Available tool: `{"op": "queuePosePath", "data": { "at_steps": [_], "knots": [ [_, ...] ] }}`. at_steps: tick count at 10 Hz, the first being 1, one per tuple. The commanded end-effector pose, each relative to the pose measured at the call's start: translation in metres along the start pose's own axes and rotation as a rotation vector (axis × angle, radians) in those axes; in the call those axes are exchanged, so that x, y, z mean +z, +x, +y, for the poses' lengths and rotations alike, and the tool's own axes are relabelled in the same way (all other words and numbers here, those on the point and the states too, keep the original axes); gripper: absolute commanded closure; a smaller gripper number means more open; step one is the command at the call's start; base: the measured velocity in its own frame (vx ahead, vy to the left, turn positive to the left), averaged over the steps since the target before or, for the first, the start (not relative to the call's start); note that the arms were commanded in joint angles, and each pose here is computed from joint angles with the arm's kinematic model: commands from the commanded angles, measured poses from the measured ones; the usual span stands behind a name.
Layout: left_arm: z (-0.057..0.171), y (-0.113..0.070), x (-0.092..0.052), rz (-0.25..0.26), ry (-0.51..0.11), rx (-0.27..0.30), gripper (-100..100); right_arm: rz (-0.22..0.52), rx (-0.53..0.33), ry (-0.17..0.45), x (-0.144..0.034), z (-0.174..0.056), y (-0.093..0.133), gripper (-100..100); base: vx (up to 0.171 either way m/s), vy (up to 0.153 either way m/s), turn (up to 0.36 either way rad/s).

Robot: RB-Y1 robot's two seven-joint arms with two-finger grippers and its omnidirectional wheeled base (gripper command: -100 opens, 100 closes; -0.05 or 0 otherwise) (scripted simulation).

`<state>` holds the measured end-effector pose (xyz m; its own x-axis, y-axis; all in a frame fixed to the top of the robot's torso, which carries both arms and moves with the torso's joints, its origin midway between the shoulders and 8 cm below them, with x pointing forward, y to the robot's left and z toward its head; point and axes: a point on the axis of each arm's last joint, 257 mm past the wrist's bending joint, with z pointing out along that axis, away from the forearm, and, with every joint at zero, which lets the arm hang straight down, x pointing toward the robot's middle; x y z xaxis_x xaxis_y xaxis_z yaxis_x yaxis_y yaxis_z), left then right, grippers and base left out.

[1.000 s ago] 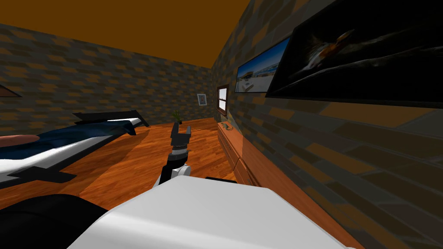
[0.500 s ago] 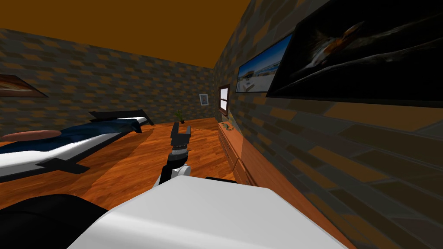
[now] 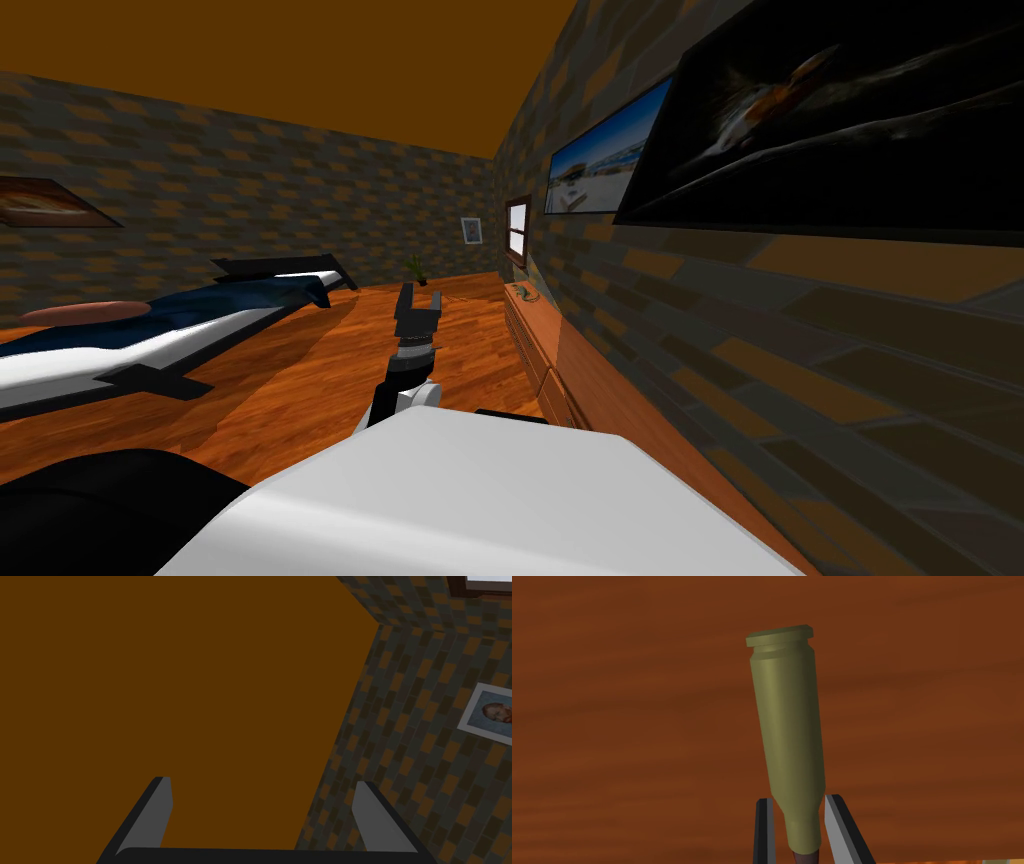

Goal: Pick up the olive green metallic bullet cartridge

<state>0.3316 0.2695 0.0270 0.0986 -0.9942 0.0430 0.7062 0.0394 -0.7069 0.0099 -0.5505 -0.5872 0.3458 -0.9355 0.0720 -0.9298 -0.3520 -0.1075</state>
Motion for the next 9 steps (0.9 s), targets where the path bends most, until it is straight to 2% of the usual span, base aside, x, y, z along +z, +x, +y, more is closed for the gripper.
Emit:
{"op": "queuePosePath", "data": {
  "at_steps": [1,2,3,4,6,7,8,9],
  "knots": [
    [0.000,0.000,0.000,0.000,0.000,0.000,0,0.000,0.000,0.000,0.000,0.000,0.000,100,0.000,0.000,0.000],
    [0.000,0.000,0.000,0.000,0.000,0.000,0,0.000,0.000,0.000,0.000,0.000,0.000,100,0.000,0.000,0.000],
    [0.000,0.000,0.000,0.000,0.000,0.000,0,0.000,0.000,0.000,0.000,0.000,0.000,0,0.000,0.000,0.000],
    [0.000,0.000,0.000,0.000,0.000,0.000,0,-0.002,-0.005,0.000,-0.009,0.001,0.012,100,0.010,0.043,-0.062],
    [0.000,0.000,0.000,0.000,0.000,0.000,0,-0.002,-0.005,0.000,-0.009,0.001,0.012,100,-0.001,0.046,-0.018],
    [0.000,0.000,0.000,0.000,0.000,0.000,0,-0.004,-0.011,0.000,-0.018,0.002,0.023,100,-0.005,0.054,-0.031],
    [0.000,0.000,0.000,0.000,0.000,0.000,0,-0.001,-0.008,0.000,-0.012,0.000,0.016,100,-0.002,0.028,-0.014],
    [0.000,0.000,0.000,0.000,0.000,0.000,0,-0.002,-0.009,0.000,-0.013,0.000,0.017,0,-0.001,0.005,0.001]
  ]
}}
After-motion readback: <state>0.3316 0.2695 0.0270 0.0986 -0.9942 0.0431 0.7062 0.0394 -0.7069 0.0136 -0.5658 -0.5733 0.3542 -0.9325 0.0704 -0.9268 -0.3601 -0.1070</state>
